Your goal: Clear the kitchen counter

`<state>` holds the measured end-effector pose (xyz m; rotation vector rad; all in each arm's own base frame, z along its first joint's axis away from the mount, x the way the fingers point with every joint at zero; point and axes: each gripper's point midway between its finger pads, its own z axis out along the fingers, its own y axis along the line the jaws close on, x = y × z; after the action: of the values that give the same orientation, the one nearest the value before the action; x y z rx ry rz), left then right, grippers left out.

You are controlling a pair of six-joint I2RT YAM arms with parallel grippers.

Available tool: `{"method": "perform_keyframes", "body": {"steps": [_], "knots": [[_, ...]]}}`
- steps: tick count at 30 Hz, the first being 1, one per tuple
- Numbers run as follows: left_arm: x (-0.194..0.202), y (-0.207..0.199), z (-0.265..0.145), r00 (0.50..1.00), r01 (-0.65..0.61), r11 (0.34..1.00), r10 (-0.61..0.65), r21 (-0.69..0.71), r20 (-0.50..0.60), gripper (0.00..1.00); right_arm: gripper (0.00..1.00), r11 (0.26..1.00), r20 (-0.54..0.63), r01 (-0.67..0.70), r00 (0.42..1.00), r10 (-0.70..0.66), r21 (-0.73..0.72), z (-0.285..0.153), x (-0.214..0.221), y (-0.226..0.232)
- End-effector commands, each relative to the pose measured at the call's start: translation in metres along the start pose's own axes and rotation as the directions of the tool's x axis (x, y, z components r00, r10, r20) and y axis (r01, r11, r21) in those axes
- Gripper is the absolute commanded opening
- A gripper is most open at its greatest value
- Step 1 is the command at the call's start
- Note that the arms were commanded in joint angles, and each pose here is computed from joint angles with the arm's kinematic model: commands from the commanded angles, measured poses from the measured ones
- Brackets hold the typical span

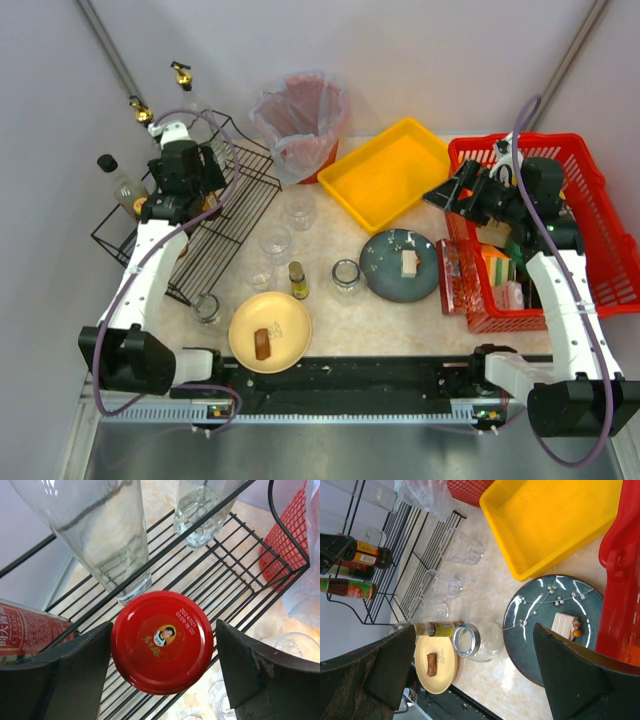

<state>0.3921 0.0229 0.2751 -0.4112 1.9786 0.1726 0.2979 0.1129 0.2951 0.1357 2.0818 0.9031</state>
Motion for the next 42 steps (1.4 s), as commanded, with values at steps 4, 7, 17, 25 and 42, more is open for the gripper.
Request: {"method": "perform_keyframes", "body": {"steps": [4,7,17,25,42], "knots": [[-0.055,-0.003,-0.021,0.983,0.048,0.998,-0.056,0.048,0.173,0.98,0.98,0.999,0.042,0.046,0.998,-0.045,-0.02,-0.006,-0.013,0.01],[-0.07,-0.006,-0.034,0.98,0.032,0.996,-0.048,0.084,0.194,0.99,0.98,0.999,0.046,0.047,0.998,-0.047,-0.018,-0.007,-0.013,0.01],[-0.08,-0.08,-0.118,0.989,-0.044,0.815,-0.044,0.578,0.138,0.98,0.98,0.999,0.041,0.047,0.998,-0.046,-0.024,-0.008,-0.012,0.012],[-0.005,-0.13,-0.157,0.987,-0.071,0.588,0.158,0.806,-0.028,0.96,0.98,0.999,0.029,0.028,0.999,-0.028,-0.022,-0.006,-0.011,0.01],[0.168,-0.151,-0.156,0.823,-0.159,0.625,0.511,0.764,-0.247,0.83,0.97,1.0,0.006,0.001,1.0,-0.001,-0.016,-0.002,-0.001,0.004]]}}
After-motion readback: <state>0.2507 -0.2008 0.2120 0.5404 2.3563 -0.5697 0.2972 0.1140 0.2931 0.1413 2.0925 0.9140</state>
